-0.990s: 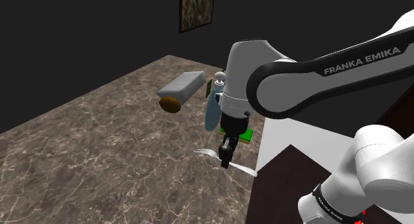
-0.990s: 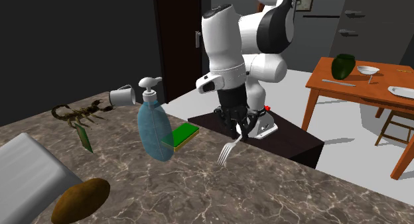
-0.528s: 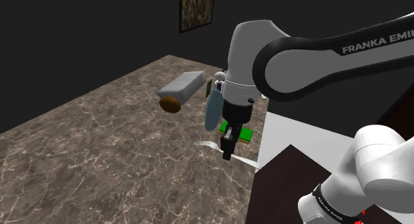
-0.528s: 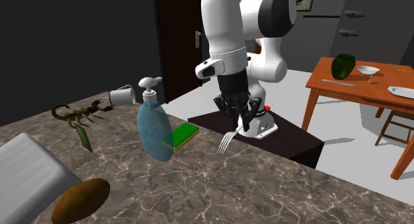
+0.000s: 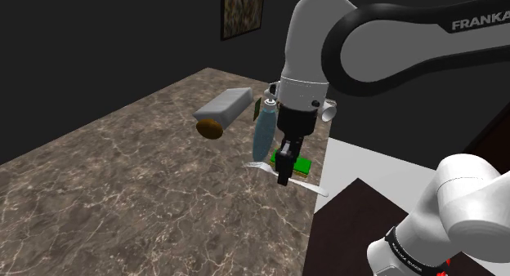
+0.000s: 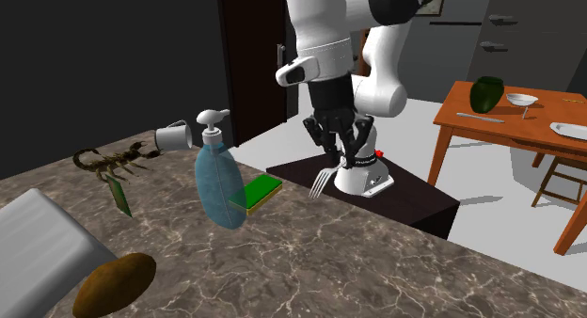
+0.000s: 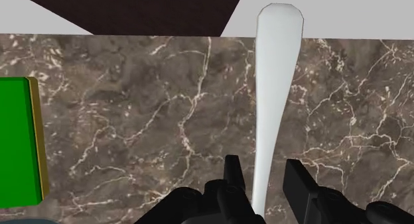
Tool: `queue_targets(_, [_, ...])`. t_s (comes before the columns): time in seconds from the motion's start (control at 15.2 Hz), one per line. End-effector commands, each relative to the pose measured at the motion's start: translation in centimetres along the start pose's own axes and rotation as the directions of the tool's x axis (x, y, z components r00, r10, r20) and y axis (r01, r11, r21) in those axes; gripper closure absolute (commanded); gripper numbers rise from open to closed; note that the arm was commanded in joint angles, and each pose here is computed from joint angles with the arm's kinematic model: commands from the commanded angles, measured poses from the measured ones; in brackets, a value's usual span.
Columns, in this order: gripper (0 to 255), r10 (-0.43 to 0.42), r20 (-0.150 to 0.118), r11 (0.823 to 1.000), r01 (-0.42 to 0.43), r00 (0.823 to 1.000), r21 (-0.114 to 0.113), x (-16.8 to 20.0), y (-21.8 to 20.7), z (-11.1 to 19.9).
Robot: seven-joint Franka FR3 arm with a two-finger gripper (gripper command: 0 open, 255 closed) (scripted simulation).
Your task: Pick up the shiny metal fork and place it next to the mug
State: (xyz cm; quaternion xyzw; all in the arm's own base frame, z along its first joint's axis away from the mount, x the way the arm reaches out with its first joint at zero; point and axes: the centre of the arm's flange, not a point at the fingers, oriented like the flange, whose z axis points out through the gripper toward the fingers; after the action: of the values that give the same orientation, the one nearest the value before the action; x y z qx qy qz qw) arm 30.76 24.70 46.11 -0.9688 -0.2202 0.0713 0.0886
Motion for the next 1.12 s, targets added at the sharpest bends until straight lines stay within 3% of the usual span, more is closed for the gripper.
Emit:
queue_targets(0.0, [255, 0.000, 0.000, 1.000, 0.000, 1.000, 0.000, -0.2, -0.3, -1.0])
queue_targets(1.06, [255, 0.000, 0.000, 1.000, 0.000, 1.000, 0.000, 3.8, 18.5, -5.7])
